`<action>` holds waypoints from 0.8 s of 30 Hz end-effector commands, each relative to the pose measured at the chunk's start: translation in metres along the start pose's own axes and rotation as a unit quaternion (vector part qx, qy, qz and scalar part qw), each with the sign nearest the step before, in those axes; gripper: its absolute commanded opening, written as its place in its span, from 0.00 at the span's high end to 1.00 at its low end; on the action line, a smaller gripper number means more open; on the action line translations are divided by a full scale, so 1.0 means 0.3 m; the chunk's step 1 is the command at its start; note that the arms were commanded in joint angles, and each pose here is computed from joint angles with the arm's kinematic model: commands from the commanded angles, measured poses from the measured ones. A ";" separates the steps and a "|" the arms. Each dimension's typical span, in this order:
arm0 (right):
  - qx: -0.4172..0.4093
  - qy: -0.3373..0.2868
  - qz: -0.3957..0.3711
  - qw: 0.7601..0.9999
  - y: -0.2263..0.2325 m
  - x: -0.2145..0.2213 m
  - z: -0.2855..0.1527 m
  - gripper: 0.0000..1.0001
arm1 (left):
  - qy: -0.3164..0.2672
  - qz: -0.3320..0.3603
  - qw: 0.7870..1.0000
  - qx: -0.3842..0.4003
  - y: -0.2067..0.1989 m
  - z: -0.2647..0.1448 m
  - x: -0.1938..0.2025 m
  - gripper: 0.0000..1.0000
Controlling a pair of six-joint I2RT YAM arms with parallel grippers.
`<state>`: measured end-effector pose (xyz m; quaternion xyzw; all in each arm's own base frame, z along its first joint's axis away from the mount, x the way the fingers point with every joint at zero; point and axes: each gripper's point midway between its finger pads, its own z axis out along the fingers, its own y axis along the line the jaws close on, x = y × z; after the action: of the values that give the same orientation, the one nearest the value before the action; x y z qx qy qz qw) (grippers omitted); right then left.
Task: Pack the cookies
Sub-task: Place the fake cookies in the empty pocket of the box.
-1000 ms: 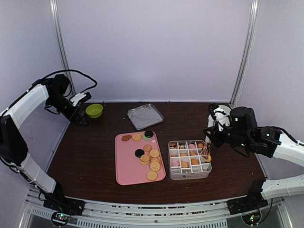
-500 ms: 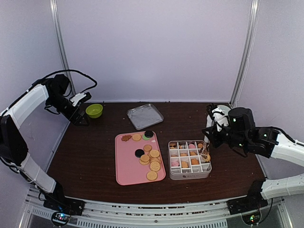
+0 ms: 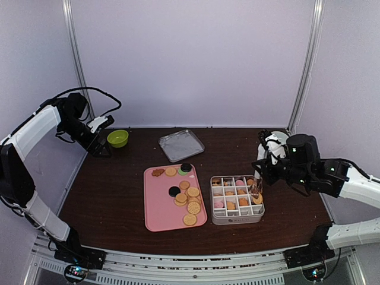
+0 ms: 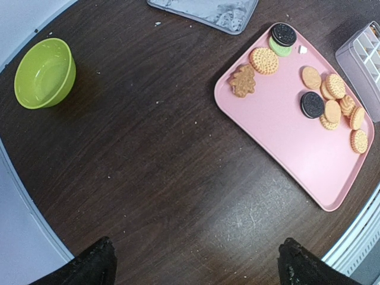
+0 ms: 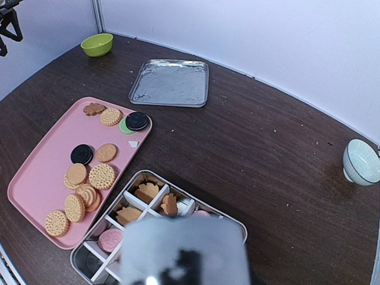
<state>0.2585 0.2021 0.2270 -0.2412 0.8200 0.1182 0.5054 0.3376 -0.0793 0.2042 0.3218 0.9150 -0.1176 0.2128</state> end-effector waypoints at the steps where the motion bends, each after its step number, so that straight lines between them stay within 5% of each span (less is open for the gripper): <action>1: -0.008 -0.027 0.002 1.000 -0.001 -0.048 -0.032 0.73 | -0.009 0.001 1.000 0.006 -0.011 -0.016 -0.020 0.02; 24: -0.038 -0.012 -0.043 0.998 0.036 -0.038 -0.031 0.81 | -0.014 -0.002 1.000 0.009 -0.009 -0.022 -0.037 0.02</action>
<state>0.2492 0.2099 0.2286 -0.2884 0.8079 0.1288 0.4975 0.3356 -0.0804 0.2080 0.3219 0.9148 -0.1219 0.2114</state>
